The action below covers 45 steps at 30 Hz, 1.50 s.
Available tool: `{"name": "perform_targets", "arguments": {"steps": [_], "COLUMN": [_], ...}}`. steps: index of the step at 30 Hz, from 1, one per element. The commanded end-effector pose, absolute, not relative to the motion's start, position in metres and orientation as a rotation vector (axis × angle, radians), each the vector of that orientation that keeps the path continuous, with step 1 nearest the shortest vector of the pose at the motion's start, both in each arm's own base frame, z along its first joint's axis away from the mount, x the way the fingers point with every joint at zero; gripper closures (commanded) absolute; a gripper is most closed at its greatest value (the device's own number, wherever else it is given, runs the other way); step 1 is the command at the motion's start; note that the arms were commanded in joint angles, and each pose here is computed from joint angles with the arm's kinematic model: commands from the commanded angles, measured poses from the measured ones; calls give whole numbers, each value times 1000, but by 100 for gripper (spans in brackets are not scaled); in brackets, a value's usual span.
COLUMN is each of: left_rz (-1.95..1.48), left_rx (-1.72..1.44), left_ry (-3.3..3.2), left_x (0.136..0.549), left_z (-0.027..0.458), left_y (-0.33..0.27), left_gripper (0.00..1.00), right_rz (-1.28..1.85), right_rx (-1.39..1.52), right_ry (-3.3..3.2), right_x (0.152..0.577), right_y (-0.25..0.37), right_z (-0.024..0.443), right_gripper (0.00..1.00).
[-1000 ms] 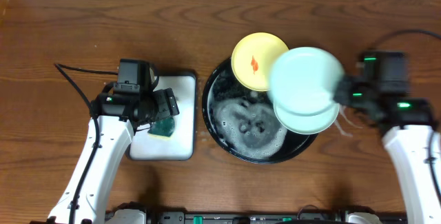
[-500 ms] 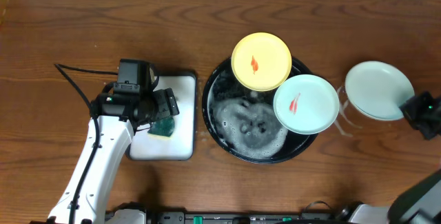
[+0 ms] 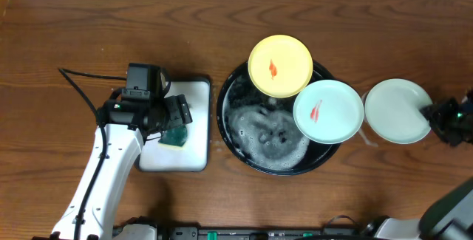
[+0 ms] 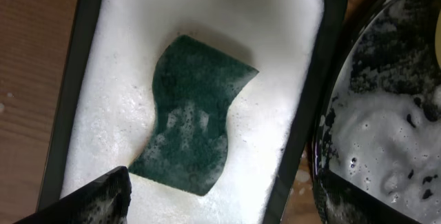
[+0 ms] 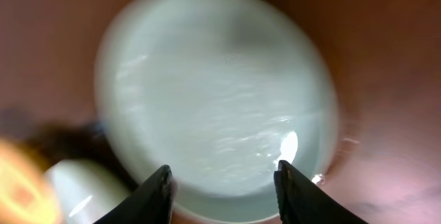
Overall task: Clean dirty plates on tray and stack at the side
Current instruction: 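Grasp the other pale green plate rim with the right gripper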
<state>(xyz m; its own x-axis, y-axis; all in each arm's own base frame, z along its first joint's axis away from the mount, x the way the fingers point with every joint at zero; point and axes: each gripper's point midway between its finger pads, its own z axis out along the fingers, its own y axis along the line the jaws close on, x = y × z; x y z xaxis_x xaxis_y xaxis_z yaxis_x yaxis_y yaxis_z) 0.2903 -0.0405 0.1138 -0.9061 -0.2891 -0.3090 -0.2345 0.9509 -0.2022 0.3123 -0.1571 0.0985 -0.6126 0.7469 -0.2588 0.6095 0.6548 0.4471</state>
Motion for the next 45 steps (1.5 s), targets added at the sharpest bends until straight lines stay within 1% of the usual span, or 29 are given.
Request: {"name": "perform_targets", "arguments": {"steps": [1,4,6,10,13,15,18,19,20,21,22,23,27,30,32,37,42,45], "left_rz": [-236,-236,-236,-236,-236,-236,-236,-236,-236,-236,-236,-236,-236,-236,-236,-236,-237,-256], "left_rx": [-380,-380,-380,-380,-380,-380,-380,-380,-380,-380,-380,-380,-380,-380,-380,-380,-381,-384], "left_ry": [2758,2758,2758,2758,2758,2758,2758,2758,2758,2758,2758,2758,2758,2758,2758,2758,2758,2763], "left_x": [292,292,292,292,292,292,292,292,292,292,292,292,292,292,292,292,292,291], "left_z": [117,117,117,117,117,117,117,117,117,117,117,117,117,117,117,117,117,117], "left_y": [-40,-40,-40,-40,-40,-40,-40,-40,-40,-40,-40,-40,-40,-40,-40,-40,-40,-43], "left_gripper": [15,15,15,15,15,15,15,15,15,15,15,15,15,15,15,15,15,15], "right_rz": [541,385,272,149,27,-23,-146,-167,-166,-153,-124,-90,39,61,139,309,292,82], "right_rx": [673,579,531,442,431,400,383,385,384,386,383,378,357,354,333,137,-18,37], "right_ry": [2430,2551,2642,2754,2799,2815,2832,2837,2841,2844,2849,2849,2853,2856,2856,2865,2913,2930], "right_x": [328,317,310,307,306,309,313,313,313,313,313,313,309,297,290,277,268,268], "right_y": [-106,-81,-70,-44,-39,-34,-42,-44,-44,-42,-39,-35,-18,-14,-3,40,68,49], "right_z": [149,148,138,110,86,67,52,49,47,46,46,47,56,69,79,94,81,71], "right_gripper": [53,54,57,55,54,55,59,63,72,87,94,99,99,99,99,99,99,99]}}
